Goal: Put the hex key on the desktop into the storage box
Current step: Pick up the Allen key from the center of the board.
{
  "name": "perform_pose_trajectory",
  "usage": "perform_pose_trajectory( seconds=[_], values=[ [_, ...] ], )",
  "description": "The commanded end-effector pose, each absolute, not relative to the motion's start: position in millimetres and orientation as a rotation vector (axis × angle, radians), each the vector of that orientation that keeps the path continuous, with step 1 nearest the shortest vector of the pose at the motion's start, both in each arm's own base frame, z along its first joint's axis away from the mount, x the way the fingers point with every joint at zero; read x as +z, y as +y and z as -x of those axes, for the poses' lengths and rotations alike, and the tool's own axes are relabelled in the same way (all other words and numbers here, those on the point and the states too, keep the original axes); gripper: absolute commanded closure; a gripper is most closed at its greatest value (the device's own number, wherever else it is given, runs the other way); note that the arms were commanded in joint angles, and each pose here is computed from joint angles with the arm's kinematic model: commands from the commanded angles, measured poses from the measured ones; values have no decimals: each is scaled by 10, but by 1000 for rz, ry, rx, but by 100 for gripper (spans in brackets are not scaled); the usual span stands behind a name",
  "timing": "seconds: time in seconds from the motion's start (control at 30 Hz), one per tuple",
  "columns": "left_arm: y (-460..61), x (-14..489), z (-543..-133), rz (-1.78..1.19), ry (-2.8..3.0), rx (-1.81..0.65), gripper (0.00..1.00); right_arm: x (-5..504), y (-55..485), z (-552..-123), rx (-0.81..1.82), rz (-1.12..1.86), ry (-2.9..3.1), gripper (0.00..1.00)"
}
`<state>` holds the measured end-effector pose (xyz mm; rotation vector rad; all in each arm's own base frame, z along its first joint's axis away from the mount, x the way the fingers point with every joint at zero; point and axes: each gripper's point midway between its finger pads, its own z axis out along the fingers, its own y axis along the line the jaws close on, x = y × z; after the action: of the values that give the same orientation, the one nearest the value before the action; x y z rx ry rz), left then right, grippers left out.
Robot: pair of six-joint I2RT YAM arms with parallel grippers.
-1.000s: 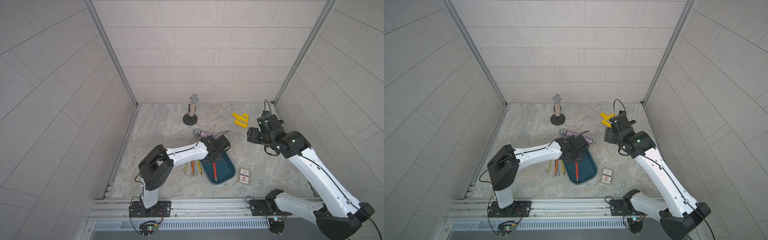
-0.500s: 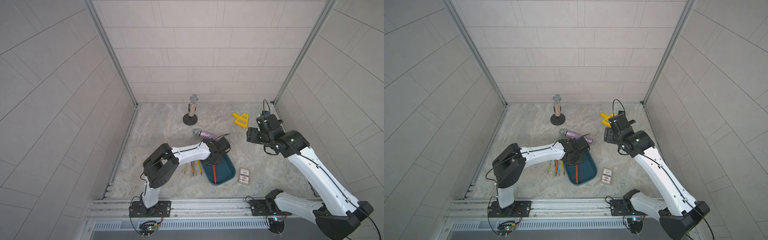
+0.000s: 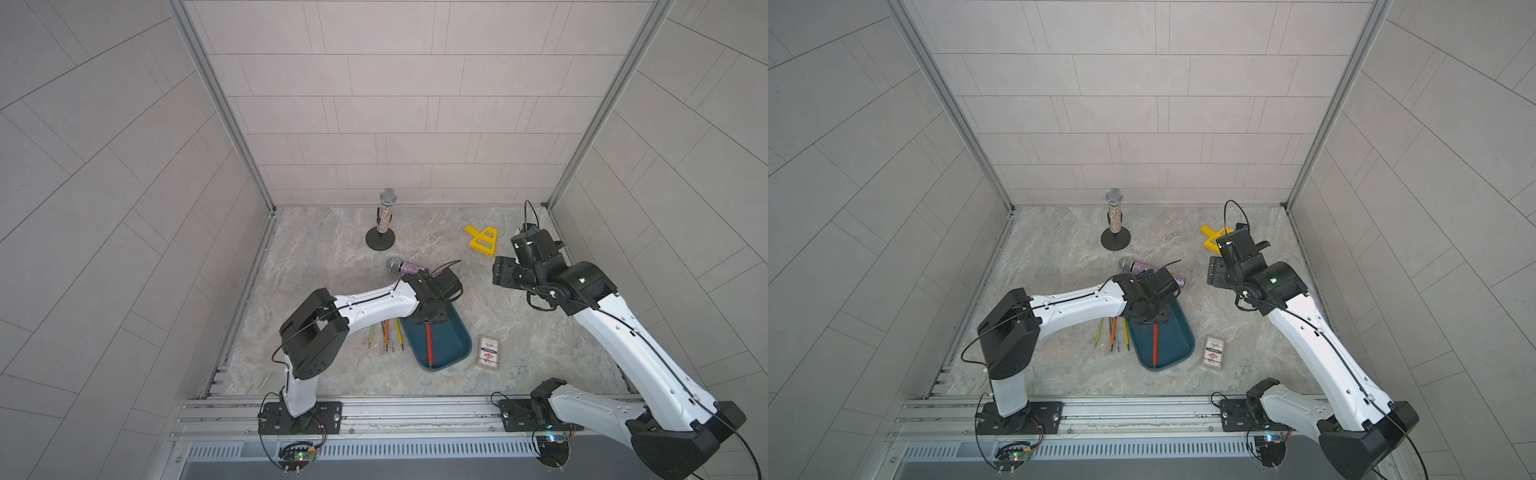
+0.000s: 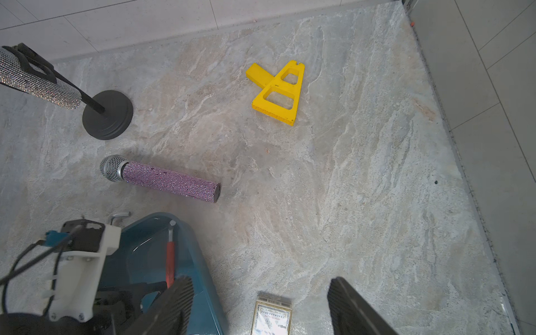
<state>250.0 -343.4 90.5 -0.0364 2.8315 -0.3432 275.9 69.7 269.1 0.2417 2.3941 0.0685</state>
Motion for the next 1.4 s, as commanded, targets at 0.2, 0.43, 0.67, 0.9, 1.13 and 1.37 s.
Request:
perform_pose_trajectory(
  seconds=[0.2,0.43,0.67,0.9,1.13,1.37],
  values=[
    [-2690,2015,-2672,93,2549,-310,66,2830,687,-2744,71,-215,2357,22],
    [-1895,1667,-2572,277,2614,-288,79,2788,704,-2732,84,-218,2368,22],
    [-1898,997,-2488,296,2735,-319,72,2796,711,-2733,89,-218,2368,22],
    [-2003,628,-2535,273,2815,-304,66,2796,712,-2728,85,-210,2372,22],
    [-2003,381,-2516,269,2878,-259,65,2810,711,-2738,84,-209,2369,22],
    [-2090,239,-2477,277,2931,-297,65,2811,707,-2740,78,-206,2371,22]
  ],
)
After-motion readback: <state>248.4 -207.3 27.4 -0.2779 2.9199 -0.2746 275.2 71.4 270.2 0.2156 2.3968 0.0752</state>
